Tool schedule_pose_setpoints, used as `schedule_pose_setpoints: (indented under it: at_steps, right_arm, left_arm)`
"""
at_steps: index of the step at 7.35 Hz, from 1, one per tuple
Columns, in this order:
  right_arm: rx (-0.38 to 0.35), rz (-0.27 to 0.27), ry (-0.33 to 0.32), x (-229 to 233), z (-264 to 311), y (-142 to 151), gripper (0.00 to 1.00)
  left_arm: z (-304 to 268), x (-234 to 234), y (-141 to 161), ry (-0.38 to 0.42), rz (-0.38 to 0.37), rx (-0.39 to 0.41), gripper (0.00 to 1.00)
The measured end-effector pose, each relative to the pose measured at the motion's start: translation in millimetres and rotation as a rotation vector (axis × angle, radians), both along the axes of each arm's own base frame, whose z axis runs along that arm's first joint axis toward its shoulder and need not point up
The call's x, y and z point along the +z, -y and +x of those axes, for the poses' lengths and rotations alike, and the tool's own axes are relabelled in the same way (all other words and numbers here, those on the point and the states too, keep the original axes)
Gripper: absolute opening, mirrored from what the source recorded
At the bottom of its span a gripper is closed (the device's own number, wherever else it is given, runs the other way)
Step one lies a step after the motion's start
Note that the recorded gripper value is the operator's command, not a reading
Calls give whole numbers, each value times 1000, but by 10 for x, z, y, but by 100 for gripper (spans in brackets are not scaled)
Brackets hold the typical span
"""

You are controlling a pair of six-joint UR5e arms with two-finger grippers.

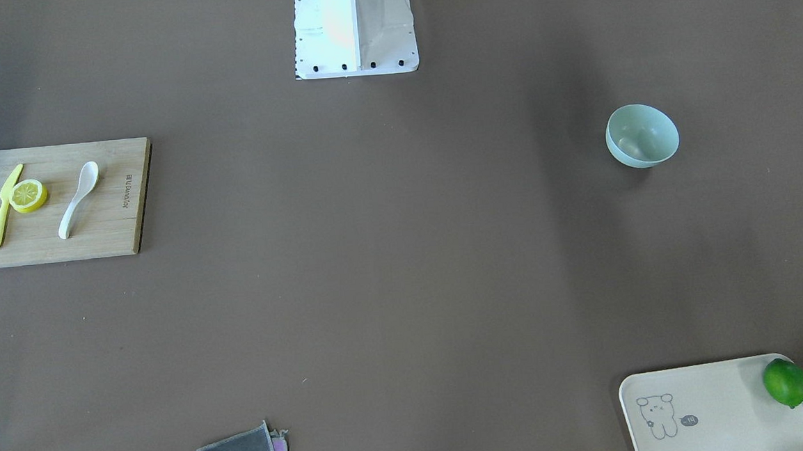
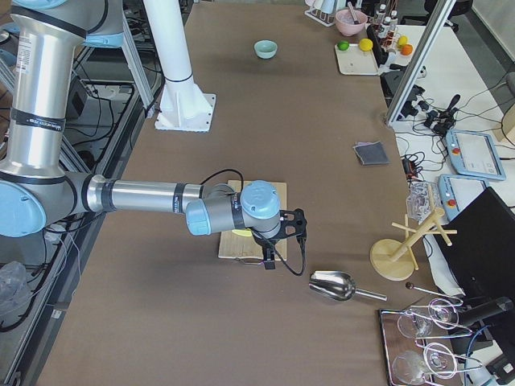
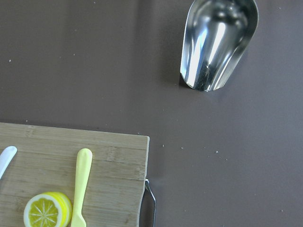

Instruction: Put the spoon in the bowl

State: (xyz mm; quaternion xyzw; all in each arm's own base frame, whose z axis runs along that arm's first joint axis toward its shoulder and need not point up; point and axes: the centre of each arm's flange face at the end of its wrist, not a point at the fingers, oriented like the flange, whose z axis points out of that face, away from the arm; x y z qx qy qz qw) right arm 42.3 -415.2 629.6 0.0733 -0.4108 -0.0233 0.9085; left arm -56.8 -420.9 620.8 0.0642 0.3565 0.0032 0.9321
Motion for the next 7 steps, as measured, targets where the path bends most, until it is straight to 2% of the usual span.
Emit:
schedule_pose_setpoints:
  at_steps: [4, 7]
  right_arm:
    - [0, 25, -4, -103, 3, 21, 100]
    - [-2, 48, 0, -221, -5, 34, 100]
  left_arm:
    - [12, -200, 101, -21, 31, -35, 98]
    - [240, -507, 145, -114, 63, -89, 98]
